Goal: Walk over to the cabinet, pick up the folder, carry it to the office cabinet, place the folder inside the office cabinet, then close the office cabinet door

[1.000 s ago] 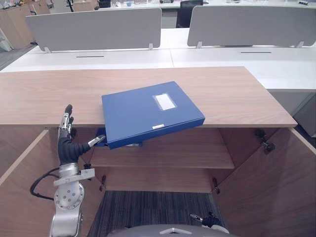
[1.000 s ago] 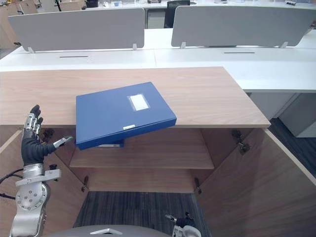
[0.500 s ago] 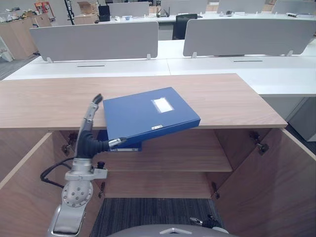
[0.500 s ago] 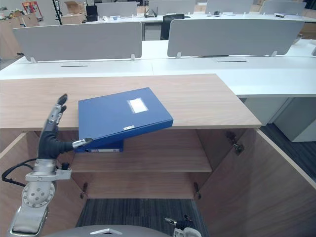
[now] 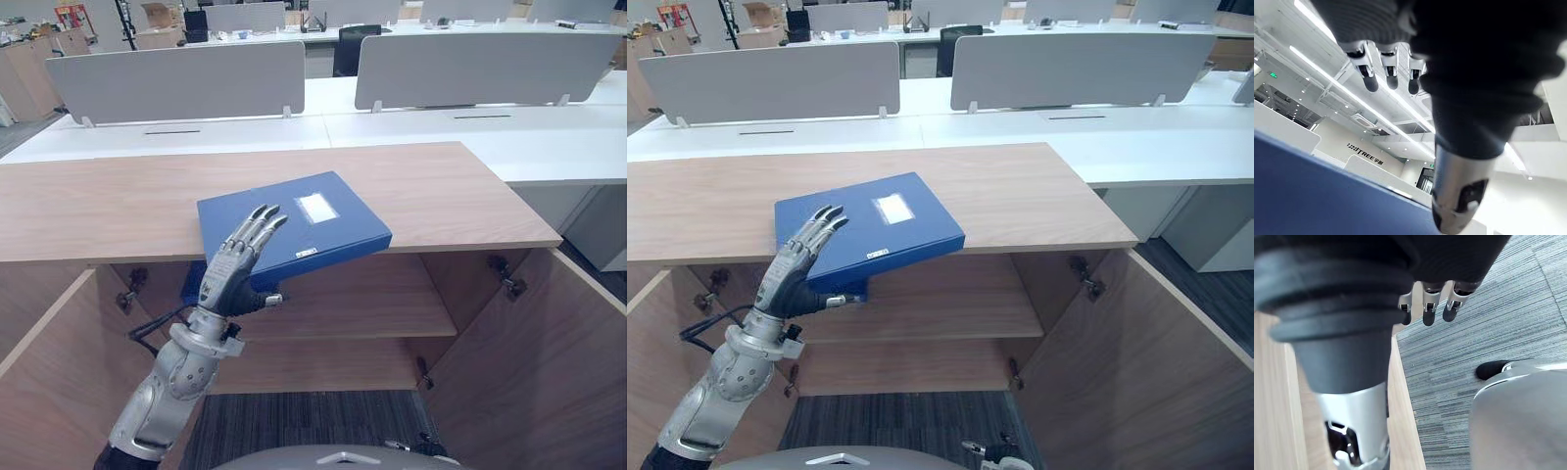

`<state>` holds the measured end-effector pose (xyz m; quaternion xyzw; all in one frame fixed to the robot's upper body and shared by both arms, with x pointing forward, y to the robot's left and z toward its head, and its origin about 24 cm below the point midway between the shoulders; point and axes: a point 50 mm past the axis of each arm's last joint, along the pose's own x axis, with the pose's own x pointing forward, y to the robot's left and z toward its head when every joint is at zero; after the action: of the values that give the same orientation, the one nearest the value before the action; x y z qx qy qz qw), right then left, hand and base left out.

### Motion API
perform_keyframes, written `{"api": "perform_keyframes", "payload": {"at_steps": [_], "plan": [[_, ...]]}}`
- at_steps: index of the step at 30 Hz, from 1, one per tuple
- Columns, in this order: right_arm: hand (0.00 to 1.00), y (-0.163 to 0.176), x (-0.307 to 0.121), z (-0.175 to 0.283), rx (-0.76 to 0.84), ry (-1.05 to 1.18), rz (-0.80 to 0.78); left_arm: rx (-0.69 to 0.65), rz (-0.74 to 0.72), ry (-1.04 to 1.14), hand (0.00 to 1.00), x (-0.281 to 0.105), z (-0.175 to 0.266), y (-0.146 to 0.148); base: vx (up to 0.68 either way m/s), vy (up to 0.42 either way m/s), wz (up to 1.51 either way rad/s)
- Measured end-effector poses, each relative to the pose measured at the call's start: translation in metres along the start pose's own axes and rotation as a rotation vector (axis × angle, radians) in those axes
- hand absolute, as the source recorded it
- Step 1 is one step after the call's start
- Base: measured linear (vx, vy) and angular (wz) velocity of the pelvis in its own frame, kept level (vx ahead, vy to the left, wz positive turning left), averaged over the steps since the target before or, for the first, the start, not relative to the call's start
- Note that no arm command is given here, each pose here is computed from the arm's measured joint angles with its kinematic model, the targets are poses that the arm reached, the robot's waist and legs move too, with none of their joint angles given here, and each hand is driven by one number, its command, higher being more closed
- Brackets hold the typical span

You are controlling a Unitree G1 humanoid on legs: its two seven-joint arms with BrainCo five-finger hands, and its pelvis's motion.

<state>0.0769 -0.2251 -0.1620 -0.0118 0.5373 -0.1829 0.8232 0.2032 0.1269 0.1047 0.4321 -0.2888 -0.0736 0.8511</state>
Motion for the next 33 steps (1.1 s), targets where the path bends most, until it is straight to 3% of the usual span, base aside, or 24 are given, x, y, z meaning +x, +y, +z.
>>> {"api": "perform_keyframes", "payload": {"at_steps": [14,24,25,33], "plan": [[0.0,-0.003,-0.002,-0.01,-0.002,0.027,-0.005,0.179,-0.098,0.083,0.0,-0.008,-0.017,-0.023,0.0,-0.001,0.01],[0.0,-0.003,-0.002,-0.011,0.002,0.031,-0.001,0.239,-0.059,0.138,0.0,-0.008,-0.024,-0.02,0.0,0.0,0.0],[0.0,-0.003,-0.002,-0.011,0.002,0.031,-0.001,0.241,-0.057,0.142,1.0,-0.008,-0.024,-0.019,0.0,0.0,0.0],[0.0,-0.002,-0.003,-0.012,0.02,0.035,0.003,0.296,-0.011,0.236,1.0,-0.011,-0.041,-0.011,0.0,-0.008,0.0]]}}
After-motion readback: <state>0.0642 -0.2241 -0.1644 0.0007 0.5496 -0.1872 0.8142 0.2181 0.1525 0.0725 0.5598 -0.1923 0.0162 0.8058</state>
